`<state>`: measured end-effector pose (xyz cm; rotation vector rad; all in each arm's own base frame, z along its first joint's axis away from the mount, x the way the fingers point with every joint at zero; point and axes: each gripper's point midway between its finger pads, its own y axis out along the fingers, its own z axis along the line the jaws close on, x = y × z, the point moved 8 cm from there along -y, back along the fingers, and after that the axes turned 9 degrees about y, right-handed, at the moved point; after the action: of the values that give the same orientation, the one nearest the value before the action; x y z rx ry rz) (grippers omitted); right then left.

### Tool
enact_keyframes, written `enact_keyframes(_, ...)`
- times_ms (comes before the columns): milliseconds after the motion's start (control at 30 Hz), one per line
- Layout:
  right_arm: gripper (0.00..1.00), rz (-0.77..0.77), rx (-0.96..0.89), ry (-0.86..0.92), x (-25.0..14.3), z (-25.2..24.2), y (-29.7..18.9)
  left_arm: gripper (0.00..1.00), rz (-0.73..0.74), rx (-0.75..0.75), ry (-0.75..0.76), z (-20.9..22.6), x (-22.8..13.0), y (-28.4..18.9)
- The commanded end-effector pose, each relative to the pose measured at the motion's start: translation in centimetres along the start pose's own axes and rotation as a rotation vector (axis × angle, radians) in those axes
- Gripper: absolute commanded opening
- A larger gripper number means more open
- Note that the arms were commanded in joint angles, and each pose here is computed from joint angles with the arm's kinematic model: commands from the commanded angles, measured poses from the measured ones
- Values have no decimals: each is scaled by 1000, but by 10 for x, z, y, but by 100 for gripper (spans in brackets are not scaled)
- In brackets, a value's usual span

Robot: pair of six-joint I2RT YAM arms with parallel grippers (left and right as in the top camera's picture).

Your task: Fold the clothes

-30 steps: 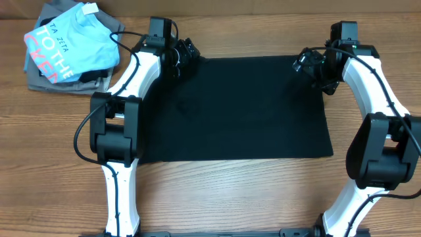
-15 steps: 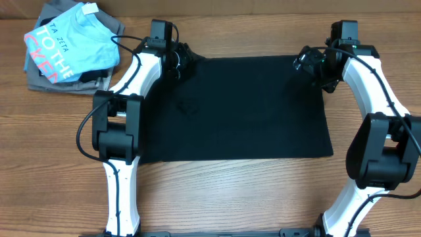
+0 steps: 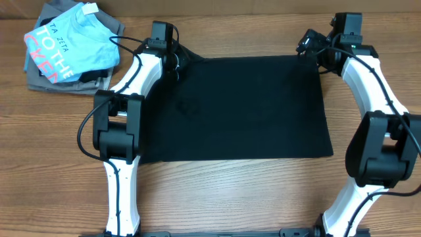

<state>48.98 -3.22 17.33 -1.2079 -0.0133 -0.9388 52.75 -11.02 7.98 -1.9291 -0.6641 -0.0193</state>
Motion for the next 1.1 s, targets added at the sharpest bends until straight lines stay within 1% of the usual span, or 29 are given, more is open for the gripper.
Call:
enact_keyframes(0, 100, -36, -83, -47, 5, -12, 19, 4, -31, 52, 0, 6, 4, 6)
enact_keyframes(67, 100, -58, -102, -49, 7, -14, 24, 4, -38, 62, 1, 6, 4, 6)
enact_keyframes(300, 100, -139, -64, -41, 20, -12, 31, 4, -25, 66, 0, 6, 2, 6)
enact_keyframes(800, 99, -61, -105, -43, 2, -30, 93, 4, -14, 66, 21, -1, -6, 9)
enact_keyframes(1067, 95, -80, -143, -66, 2, -34, 100, 4, -19, 86, 20, 1, -6, 9)
